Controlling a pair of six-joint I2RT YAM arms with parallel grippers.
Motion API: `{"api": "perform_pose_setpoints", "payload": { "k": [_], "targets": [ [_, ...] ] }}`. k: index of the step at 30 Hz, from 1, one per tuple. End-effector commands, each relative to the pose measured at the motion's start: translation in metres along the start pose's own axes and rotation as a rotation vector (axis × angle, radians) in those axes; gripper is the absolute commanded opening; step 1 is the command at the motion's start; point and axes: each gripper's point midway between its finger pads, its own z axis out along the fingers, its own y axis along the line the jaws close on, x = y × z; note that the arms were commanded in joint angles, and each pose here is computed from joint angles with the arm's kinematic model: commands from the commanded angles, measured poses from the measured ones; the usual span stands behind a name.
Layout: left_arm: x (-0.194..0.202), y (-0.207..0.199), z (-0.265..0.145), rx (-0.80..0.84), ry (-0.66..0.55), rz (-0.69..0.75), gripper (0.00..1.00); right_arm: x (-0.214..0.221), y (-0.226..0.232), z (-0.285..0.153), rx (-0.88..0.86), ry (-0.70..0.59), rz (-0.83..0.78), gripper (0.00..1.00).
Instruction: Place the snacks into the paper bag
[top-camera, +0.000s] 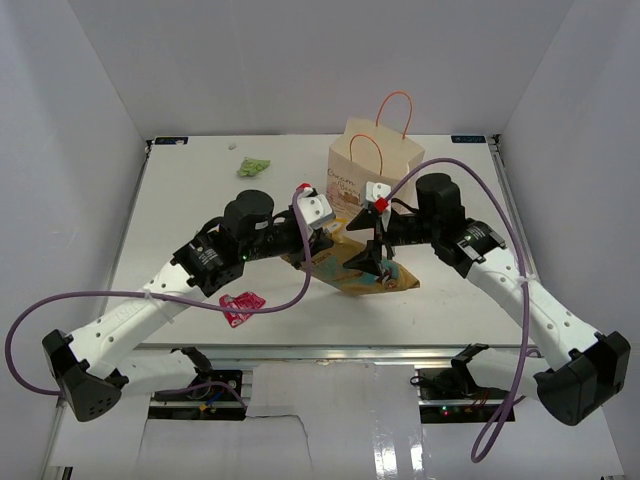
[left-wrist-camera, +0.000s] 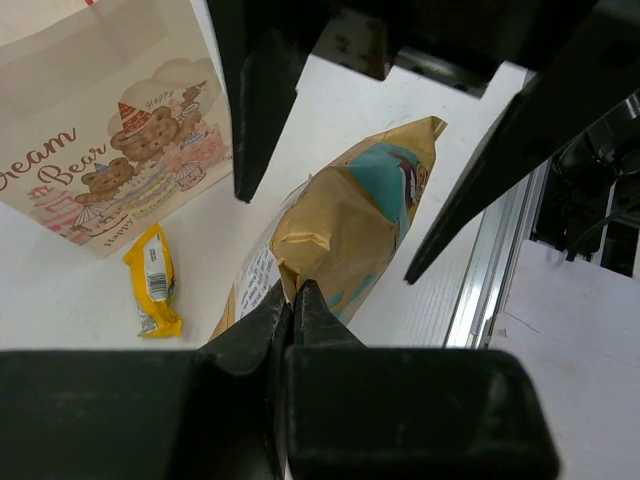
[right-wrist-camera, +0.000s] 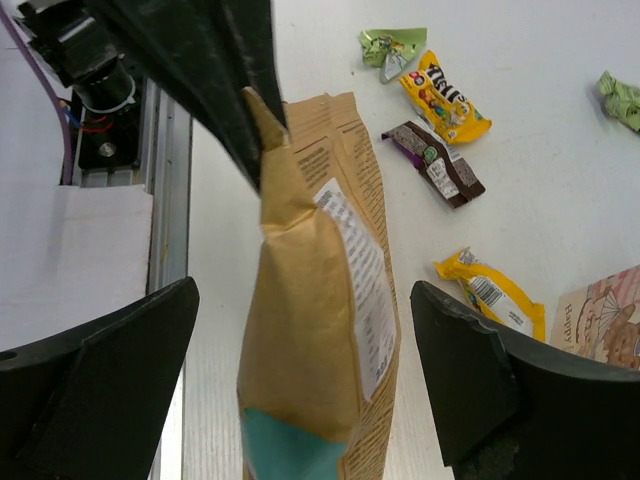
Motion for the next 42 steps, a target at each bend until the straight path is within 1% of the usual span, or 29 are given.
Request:
{"api": "perform_pose_setpoints", "payload": {
  "k": [1, 5, 7, 8, 9, 11, 12, 15, 17, 18, 20, 21, 22, 23, 24, 25, 26, 27, 29, 30, 32, 33, 35, 37, 38, 39, 40, 41, 42],
  "targets": [
    [-0.040, -0.007, -0.008, 0.038, -0.110, 0.038, 0.00, -0.019, -0.020, 0.009, 0.078, -0.009, -0.040, 0.93],
    [-0.040, -0.008, -0.006, 0.046, -0.108, 0.032, 0.00, -0.010, -0.023, 0.026, 0.069, 0.036, -0.042, 0.96],
    [-0.041, -0.007, -0.006, 0.046, -0.114, 0.029, 0.00, -0.006, -0.019, 0.032, 0.059, 0.050, -0.039, 1.00],
    [-0.040, -0.008, -0.005, 0.049, -0.114, 0.028, 0.00, -0.005, -0.019, 0.034, 0.056, 0.054, -0.036, 0.97],
    [-0.041, -0.008, -0.006, 0.046, -0.119, 0.025, 0.00, -0.004, -0.017, 0.035, 0.051, 0.056, -0.034, 0.88],
    [-0.043, -0.008, -0.007, 0.040, -0.129, 0.024, 0.00, -0.003, -0.016, 0.035, 0.050, 0.056, -0.024, 0.73],
    [-0.045, -0.006, -0.007, 0.031, -0.137, 0.026, 0.00, -0.002, -0.015, 0.035, 0.049, 0.059, -0.019, 0.58],
    [-0.049, -0.005, -0.012, 0.016, -0.160, 0.023, 0.00, -0.003, -0.013, 0.033, 0.044, 0.058, -0.015, 0.39],
    [-0.055, -0.004, -0.016, 0.001, -0.188, 0.015, 0.00, -0.005, -0.010, 0.032, 0.039, 0.050, -0.008, 0.32],
    [-0.059, -0.003, -0.017, -0.005, -0.205, 0.005, 0.00, -0.009, -0.009, 0.030, 0.039, 0.042, -0.014, 0.23],
    [-0.064, -0.002, -0.020, -0.018, -0.224, -0.004, 0.00, -0.012, -0.007, 0.030, 0.030, 0.035, -0.009, 0.14],
    [-0.073, -0.001, -0.025, -0.029, -0.255, -0.004, 0.02, -0.013, -0.006, 0.029, 0.028, 0.033, -0.008, 0.09],
    [-0.077, 0.002, -0.028, -0.054, -0.271, -0.026, 0.10, -0.016, -0.004, 0.029, 0.016, 0.025, -0.010, 0.08],
    [-0.083, 0.005, -0.032, -0.072, -0.291, -0.035, 0.20, -0.019, -0.004, 0.028, 0.012, 0.018, -0.008, 0.08],
    [-0.096, 0.007, -0.042, -0.097, -0.339, -0.037, 0.40, -0.026, -0.005, 0.026, 0.008, 0.003, -0.015, 0.08],
    [-0.102, 0.010, -0.047, -0.119, -0.363, -0.057, 0.50, -0.031, -0.002, 0.026, -0.012, -0.012, -0.021, 0.08],
    [-0.108, 0.020, -0.055, -0.181, -0.386, -0.065, 0.65, -0.037, -0.004, 0.023, -0.009, -0.024, -0.027, 0.08],
    [-0.123, 0.021, -0.070, -0.205, -0.448, -0.085, 0.70, -0.049, -0.007, 0.021, -0.012, -0.045, -0.043, 0.08],
    [-0.134, 0.031, -0.086, -0.278, -0.504, -0.111, 0.78, -0.064, -0.008, 0.017, -0.028, -0.077, -0.058, 0.08],
    [-0.145, 0.031, -0.102, -0.300, -0.559, -0.111, 0.82, -0.079, -0.011, 0.013, -0.032, -0.106, -0.082, 0.08],
    [-0.151, 0.041, -0.119, -0.374, -0.604, -0.136, 0.83, -0.096, -0.017, 0.009, -0.020, -0.134, -0.100, 0.08],
    [-0.153, 0.043, -0.126, -0.393, -0.621, -0.143, 0.83, -0.117, -0.022, 0.003, -0.003, -0.166, -0.131, 0.08],
    [-0.153, 0.045, -0.140, -0.427, -0.645, -0.162, 0.83, -0.143, -0.035, -0.003, 0.022, -0.218, -0.164, 0.08],
    [-0.148, 0.046, -0.150, -0.454, -0.657, -0.174, 0.83, -0.190, -0.044, -0.013, 0.038, -0.300, -0.211, 0.08],
    [-0.146, 0.047, -0.152, -0.462, -0.659, -0.183, 0.83, -0.205, -0.051, -0.018, 0.055, -0.327, -0.224, 0.08],
    [-0.143, 0.047, -0.154, -0.468, -0.662, -0.197, 0.83, -0.213, -0.062, -0.015, 0.054, -0.346, -0.176, 0.08],
    [-0.140, 0.047, -0.154, -0.469, -0.662, -0.204, 0.83, -0.253, -0.066, -0.033, 0.089, -0.425, -0.253, 0.08],
    [-0.136, 0.046, -0.155, -0.469, -0.662, -0.211, 0.83, -0.268, -0.072, -0.039, 0.105, -0.461, -0.262, 0.08],
    [-0.134, 0.046, -0.156, -0.470, -0.666, -0.223, 0.83, -0.275, -0.089, -0.037, 0.125, -0.487, -0.239, 0.08]
  ]
}}
